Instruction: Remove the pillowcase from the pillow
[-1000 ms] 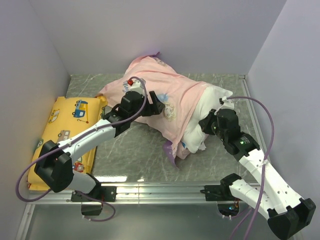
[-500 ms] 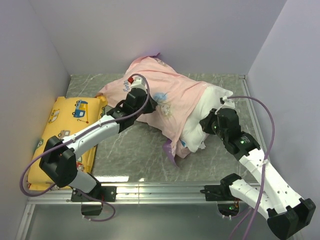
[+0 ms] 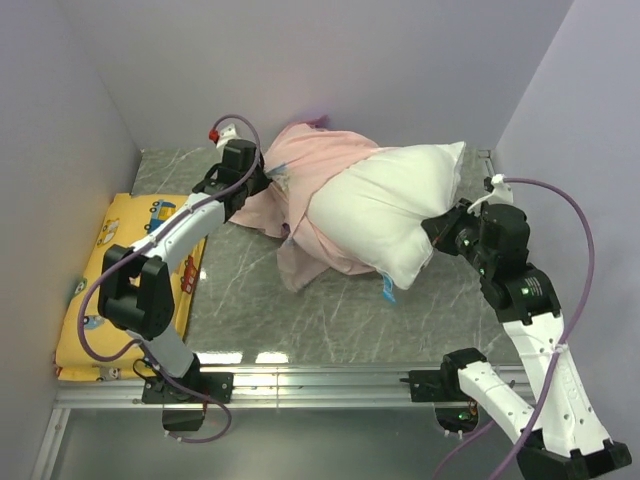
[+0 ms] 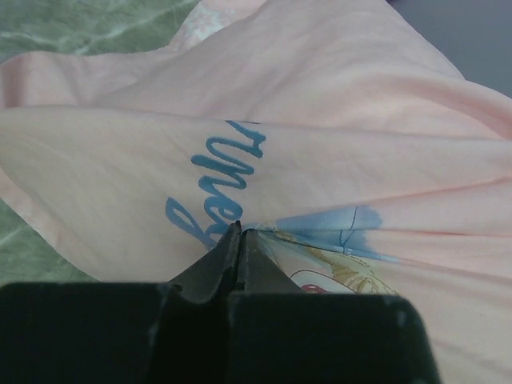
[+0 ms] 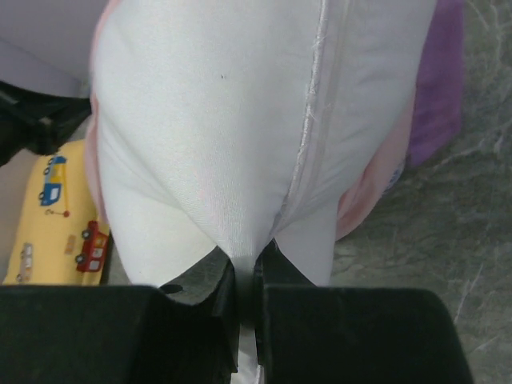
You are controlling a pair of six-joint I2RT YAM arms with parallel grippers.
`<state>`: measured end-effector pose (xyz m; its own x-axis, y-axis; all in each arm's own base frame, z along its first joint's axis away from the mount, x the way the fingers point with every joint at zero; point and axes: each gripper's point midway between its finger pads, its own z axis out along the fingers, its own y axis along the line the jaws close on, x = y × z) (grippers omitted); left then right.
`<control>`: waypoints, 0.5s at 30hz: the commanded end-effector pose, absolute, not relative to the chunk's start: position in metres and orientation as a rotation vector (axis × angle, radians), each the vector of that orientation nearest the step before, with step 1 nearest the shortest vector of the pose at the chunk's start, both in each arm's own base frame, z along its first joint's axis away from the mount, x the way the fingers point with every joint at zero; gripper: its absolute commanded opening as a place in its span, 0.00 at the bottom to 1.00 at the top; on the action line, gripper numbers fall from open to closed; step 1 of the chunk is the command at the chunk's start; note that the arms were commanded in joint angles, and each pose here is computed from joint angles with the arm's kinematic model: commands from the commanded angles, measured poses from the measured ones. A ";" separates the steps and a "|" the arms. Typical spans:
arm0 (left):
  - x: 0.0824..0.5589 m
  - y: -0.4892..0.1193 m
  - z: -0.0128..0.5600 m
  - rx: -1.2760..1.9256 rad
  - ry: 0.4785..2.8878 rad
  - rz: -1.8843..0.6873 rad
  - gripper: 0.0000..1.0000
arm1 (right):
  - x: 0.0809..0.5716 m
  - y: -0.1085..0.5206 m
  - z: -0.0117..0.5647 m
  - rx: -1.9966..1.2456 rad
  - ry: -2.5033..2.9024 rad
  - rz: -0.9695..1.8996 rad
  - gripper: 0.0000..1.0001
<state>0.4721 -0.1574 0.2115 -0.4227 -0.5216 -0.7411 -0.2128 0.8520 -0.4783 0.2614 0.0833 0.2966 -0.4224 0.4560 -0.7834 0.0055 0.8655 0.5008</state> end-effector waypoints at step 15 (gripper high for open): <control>0.376 -0.238 0.107 -0.528 2.148 -0.519 0.00 | 0.241 0.046 0.307 0.376 1.857 0.382 0.66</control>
